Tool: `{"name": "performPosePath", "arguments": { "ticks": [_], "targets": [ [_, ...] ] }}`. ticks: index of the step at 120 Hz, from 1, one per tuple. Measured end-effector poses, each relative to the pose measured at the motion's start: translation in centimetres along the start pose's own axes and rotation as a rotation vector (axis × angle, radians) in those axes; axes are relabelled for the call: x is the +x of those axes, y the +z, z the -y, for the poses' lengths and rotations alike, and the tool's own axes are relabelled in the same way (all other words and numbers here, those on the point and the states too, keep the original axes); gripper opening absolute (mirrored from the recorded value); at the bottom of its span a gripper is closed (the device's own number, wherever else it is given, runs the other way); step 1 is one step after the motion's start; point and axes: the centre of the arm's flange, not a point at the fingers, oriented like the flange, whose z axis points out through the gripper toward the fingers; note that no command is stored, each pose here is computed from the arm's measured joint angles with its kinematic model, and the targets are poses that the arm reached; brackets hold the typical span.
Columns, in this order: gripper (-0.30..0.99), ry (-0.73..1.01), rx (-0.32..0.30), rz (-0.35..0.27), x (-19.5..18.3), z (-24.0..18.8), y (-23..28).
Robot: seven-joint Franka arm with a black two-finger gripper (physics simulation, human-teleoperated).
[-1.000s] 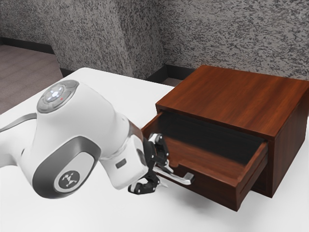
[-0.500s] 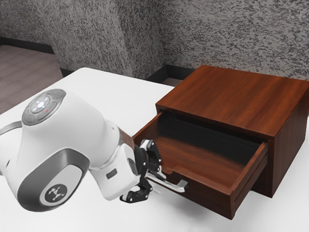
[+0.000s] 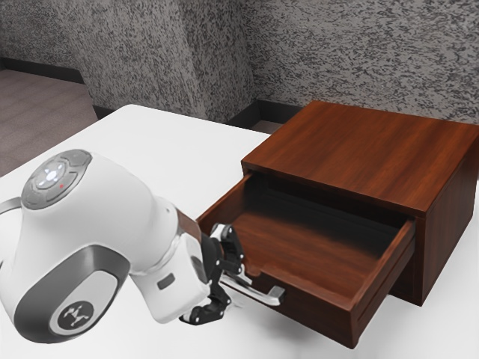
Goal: Pull the drawer handle with one arm to open the drawer
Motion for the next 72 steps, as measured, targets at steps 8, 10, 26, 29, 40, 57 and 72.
{"name": "performPosePath", "arguments": {
  "ticks": [8, 10, 26, 29, 40, 57, 72],
  "targets": [
    [0.15, -0.002, 0.0, 0.0, 0.0, -0.1, 0.0],
    [0.15, -0.003, 0.0, 0.0, 0.0, -0.1, 0.0],
    [0.25, -0.008, -0.001, -0.002, 0.0, -0.1, 0.0],
    [0.26, -0.009, 0.0, -0.003, 0.0, -0.1, -0.1],
    [0.31, -0.01, 0.011, -0.005, 0.1, -0.1, -0.6],
    [0.4, -0.004, 0.062, -0.022, 1.1, 0.5, -3.7],
    [0.53, -0.132, 0.13, -0.011, 1.0, 8.2, -13.2]
  ]
}}
